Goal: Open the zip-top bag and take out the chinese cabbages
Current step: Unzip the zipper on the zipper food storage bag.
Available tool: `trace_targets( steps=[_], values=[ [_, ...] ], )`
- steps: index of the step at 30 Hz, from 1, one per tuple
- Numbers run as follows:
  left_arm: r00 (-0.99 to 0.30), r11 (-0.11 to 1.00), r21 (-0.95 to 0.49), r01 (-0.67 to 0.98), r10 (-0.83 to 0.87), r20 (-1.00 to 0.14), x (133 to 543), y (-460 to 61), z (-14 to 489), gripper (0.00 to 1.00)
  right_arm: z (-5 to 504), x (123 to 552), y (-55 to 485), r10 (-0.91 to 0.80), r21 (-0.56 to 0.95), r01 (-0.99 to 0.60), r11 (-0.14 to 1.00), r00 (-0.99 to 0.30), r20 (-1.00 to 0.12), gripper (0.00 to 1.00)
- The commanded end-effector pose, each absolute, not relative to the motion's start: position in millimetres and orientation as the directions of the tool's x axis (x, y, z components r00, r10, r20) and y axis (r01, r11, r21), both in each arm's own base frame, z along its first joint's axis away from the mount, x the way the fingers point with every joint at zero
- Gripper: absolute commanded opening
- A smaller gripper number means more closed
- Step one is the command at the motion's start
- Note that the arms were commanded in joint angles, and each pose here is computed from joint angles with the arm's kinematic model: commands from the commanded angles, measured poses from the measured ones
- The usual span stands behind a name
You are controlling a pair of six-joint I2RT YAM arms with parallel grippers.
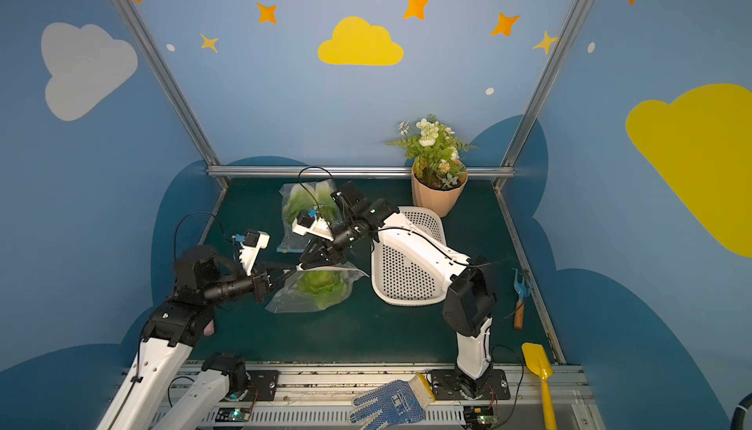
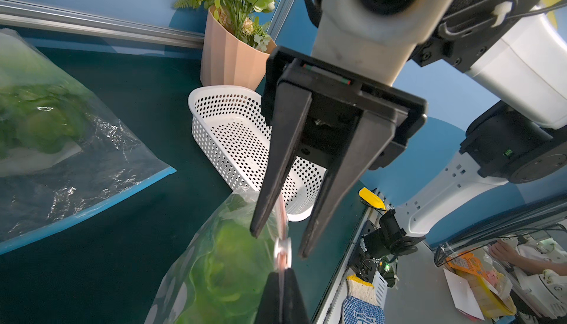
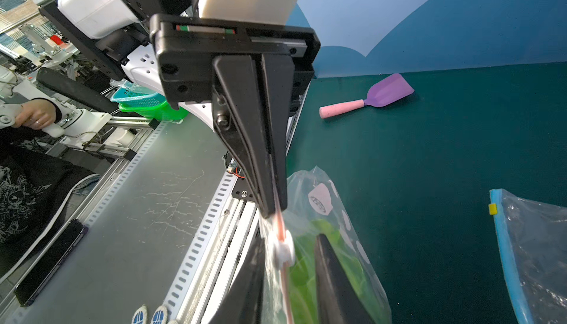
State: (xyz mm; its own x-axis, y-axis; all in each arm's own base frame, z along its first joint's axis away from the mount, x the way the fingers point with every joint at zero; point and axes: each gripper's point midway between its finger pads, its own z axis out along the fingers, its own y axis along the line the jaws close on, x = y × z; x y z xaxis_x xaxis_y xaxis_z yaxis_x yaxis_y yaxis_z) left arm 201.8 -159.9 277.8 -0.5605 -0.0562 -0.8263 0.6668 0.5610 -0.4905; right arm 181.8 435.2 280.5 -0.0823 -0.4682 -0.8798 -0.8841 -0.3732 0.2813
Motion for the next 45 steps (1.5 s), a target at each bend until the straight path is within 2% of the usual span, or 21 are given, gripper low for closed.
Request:
trace_targets(
  steps=[1, 8, 22, 33, 45],
  values=[
    [-0.525, 0.553, -0.459, 0.696, -0.044, -0.85, 199.6, -161.1, 281.1, 0.05, 281.9, 176.6, 437.5, -0.471, 0.307, -0.865, -0.398, -0.095, -0.877, 0.24],
    [-0.527, 0.56, -0.458, 0.69, -0.044, -0.849, 199.9, -160.3, 279.8, 0.05, 282.0, 173.9, 437.3, -0.471, 0.31, -0.859, -0.407, -0.093, -0.877, 0.17],
    [-0.533, 0.564, -0.459, 0.687, -0.039, -0.845, 200.4, -160.4, 277.4, 0.05, 288.2, 170.6, 437.0, -0.454, 0.32, -0.842, -0.433, -0.103, -0.885, 0.19],
    [-0.53, 0.573, -0.454, 0.682, -0.04, -0.847, 201.5, -159.4, 277.1, 0.05, 285.2, 169.6, 436.6, -0.464, 0.338, -0.836, -0.433, -0.114, -0.878, 0.0],
    [-0.5, 0.667, -0.408, 0.624, -0.061, -0.864, 210.0, -145.0, 273.8, 0.05, 275.7, 177.6, 434.7, -0.493, 0.358, -0.846, -0.396, -0.133, -0.86, 0.0]
  ],
)
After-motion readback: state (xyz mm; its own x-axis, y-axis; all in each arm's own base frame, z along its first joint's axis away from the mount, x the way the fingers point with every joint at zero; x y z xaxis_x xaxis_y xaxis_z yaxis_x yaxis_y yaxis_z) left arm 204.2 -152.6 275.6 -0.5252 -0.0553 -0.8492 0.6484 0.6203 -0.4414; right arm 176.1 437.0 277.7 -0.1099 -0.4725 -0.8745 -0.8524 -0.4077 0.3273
